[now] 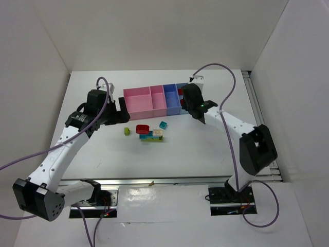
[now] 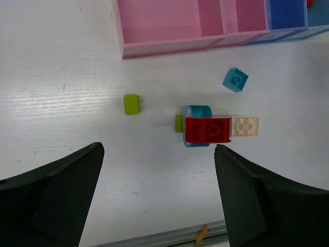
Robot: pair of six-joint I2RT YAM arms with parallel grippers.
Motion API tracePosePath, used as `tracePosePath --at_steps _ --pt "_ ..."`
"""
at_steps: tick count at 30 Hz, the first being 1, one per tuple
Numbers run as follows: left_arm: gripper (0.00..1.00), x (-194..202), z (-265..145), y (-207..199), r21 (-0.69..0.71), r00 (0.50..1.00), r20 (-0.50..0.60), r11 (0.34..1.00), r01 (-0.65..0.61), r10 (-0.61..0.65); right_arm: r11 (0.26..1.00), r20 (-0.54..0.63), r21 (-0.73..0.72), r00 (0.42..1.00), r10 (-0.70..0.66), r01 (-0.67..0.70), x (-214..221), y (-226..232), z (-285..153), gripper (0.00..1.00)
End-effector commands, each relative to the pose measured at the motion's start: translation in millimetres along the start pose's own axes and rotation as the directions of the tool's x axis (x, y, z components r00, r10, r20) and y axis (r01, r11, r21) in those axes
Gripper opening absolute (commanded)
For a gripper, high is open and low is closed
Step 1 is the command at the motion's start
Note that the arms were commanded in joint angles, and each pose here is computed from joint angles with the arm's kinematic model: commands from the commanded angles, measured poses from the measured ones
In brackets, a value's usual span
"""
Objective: Sort the legos into containers by color
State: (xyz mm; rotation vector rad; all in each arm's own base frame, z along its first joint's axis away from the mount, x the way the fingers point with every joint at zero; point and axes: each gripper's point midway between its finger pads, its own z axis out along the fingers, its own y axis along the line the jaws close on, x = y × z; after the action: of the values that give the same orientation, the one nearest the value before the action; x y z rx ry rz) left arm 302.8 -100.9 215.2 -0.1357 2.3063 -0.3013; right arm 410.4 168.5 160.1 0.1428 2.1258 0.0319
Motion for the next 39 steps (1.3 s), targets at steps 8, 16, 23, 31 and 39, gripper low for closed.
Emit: tracePosePath --at_steps 8,16,23,31,39 --pt "0.99 7 9 -14 0.068 0.997 -0.071 0.997 -0.021 0.026 0.997 0.074 0.077 0.997 0.007 -0.013 -50 5 87 0.41" --pt "0.99 29 23 -10 0.031 0.975 -0.202 0.995 -0.093 0.097 0.995 0.074 0.098 0.997 -0.009 0.001 -64 9 103 0.9" --pt "0.99 41 24 -41 0.149 0.968 -0.201 0.981 -0.123 0.152 0.996 0.112 0.01 0.99 0.084 -0.085 -60 3 32 0.9" --pt "0.99 61 51 -63 0.032 0.943 -0.252 0.976 -0.215 0.216 0.986 0.092 0.013 0.982 0.164 -0.166 -26 -32 -35 0.97" --pt "0.95 54 60 -68 -0.044 0.952 -0.228 0.975 -0.219 0.204 0.988 0.022 0.028 0.989 0.148 -0.149 8 -48 -48 0.97"
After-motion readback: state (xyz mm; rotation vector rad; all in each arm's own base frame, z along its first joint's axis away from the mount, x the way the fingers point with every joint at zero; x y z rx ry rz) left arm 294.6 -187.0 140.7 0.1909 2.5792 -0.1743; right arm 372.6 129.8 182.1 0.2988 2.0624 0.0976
